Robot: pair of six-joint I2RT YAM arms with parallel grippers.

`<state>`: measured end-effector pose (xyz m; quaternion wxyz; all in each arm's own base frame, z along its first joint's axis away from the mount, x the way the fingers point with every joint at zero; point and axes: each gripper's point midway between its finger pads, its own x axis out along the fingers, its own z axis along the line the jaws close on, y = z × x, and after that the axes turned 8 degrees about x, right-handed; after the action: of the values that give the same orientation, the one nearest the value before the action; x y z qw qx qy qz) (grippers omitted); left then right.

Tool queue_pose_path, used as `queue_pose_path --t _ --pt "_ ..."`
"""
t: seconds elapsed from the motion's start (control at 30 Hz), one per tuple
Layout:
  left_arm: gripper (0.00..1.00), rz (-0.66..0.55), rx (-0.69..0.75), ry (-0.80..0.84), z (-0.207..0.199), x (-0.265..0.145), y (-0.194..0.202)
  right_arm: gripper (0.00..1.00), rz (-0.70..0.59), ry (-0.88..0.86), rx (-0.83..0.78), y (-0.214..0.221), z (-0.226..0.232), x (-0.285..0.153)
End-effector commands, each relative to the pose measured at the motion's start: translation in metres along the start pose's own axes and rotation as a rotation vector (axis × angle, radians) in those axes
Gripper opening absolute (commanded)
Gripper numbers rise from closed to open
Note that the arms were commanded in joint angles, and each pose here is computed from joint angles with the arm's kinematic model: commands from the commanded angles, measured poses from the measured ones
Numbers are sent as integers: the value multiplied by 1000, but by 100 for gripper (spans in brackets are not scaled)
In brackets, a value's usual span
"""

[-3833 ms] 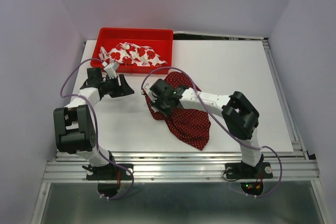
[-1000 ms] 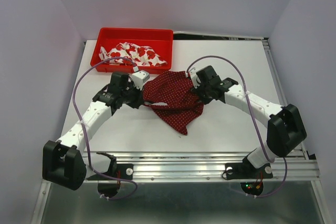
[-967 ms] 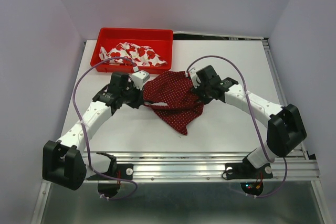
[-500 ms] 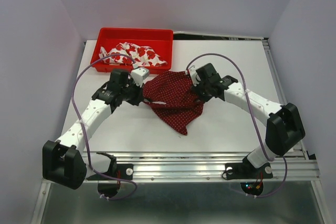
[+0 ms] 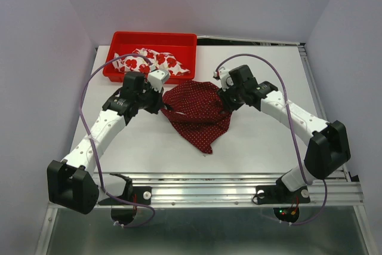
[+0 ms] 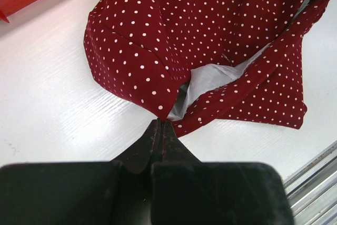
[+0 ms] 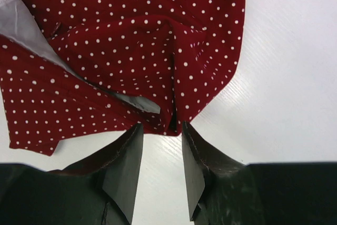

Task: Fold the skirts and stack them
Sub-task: Flatten the skirt out

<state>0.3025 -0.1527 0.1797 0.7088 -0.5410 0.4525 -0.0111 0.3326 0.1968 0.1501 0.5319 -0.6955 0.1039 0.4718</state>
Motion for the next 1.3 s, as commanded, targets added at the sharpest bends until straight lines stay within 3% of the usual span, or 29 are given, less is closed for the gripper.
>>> queue_pose_path --t 0.0,0.43,0.8,0.87,0.97,1.0,1.07,1.13,1.27 --pt "0 -21 8 -11 0 -4 -2 41 -23 -69 9 -19 13 5" --pt "0 -2 5 -1 -3 1 12 39 59 -98 1 3 17 32" --pt "0 9 -2 0 -3 6 17 32 114 -129 1 26 22 38" --pt "0 7 0 -1 -3 5 16 29 128 -116 -3 31 19 40" --pt "0 4 5 -6 -1 4 13 8 116 -65 8 28 11 38" --pt "0 -5 10 -18 1 2 8 1 85 -44 3 18 7 31" --pt "0 -16 16 -40 6 -3 -1 1 21 43 -7 0 -8 18" --pt "0 -70 25 -126 21 -17 -28 1 -124 150 1 -37 -34 -19" --pt "0 -279 10 -281 46 -61 -98 1 -357 300 49 -95 -85 -93"
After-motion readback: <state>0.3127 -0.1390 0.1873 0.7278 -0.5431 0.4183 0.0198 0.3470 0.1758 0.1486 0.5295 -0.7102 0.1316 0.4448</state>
